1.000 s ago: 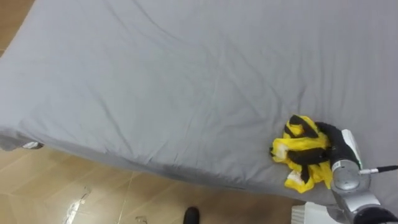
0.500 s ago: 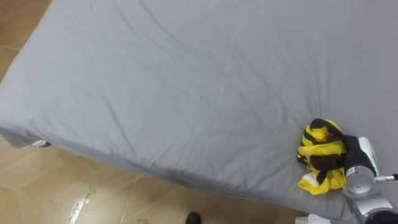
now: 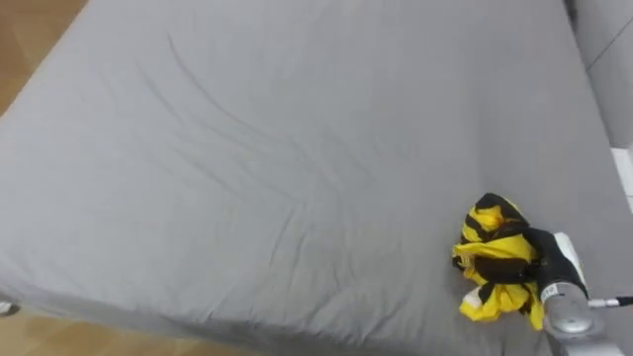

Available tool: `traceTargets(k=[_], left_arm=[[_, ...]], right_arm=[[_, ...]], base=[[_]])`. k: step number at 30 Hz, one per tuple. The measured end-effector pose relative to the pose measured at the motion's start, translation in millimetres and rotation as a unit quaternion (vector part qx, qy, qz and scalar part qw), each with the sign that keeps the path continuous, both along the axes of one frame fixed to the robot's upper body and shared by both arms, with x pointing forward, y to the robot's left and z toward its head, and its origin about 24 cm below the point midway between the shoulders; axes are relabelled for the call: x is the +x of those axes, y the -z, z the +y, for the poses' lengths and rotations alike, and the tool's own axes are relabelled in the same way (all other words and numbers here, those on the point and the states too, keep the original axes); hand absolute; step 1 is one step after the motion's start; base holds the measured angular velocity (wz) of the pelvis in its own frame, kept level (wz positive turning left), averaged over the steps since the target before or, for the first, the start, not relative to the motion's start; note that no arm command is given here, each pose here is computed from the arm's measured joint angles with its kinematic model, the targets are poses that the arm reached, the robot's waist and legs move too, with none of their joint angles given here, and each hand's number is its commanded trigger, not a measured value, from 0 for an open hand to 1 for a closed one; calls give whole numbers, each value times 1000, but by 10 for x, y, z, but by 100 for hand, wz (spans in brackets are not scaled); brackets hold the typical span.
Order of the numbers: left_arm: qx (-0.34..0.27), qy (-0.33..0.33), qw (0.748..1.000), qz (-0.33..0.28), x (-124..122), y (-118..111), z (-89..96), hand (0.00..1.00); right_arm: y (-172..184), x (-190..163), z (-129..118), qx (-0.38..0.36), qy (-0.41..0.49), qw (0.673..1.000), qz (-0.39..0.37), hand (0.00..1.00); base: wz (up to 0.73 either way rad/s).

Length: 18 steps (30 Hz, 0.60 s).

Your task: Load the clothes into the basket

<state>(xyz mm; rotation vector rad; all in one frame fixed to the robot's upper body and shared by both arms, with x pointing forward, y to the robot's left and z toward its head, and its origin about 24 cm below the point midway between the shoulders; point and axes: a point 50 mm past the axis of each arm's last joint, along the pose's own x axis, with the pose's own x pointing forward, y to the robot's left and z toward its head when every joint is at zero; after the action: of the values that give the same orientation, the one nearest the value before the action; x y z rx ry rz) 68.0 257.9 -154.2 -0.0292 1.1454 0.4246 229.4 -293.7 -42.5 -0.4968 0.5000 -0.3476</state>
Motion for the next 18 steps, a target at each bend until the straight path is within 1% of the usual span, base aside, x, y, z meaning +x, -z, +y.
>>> traceTargets(k=[3,6,9,11,14,18], left_arm=[[5,-11,1000,-1,-41,-10,36,0],[12,4,1000,1,-35,-15,39,0],[8,15,1000,10,-60,0,10,0],[3,11,1000,13,-66,6,1,0],[1,4,1000,27,-179,18,7,0],[4,-7,999,35,-295,13,23,0]], right_arm=[[-189,52,-87,-13,20,999,-46,100],[-309,69,-174,-27,40,996,-72,100],[-356,64,-214,-37,45,995,-77,100],[-368,24,-258,-40,59,995,-76,100],[-379,1,-311,-39,78,993,-77,100],[-425,-58,-438,-40,115,989,-89,100]], base=[[-51],[-54],[-41],[-29],[-25],[-3]])
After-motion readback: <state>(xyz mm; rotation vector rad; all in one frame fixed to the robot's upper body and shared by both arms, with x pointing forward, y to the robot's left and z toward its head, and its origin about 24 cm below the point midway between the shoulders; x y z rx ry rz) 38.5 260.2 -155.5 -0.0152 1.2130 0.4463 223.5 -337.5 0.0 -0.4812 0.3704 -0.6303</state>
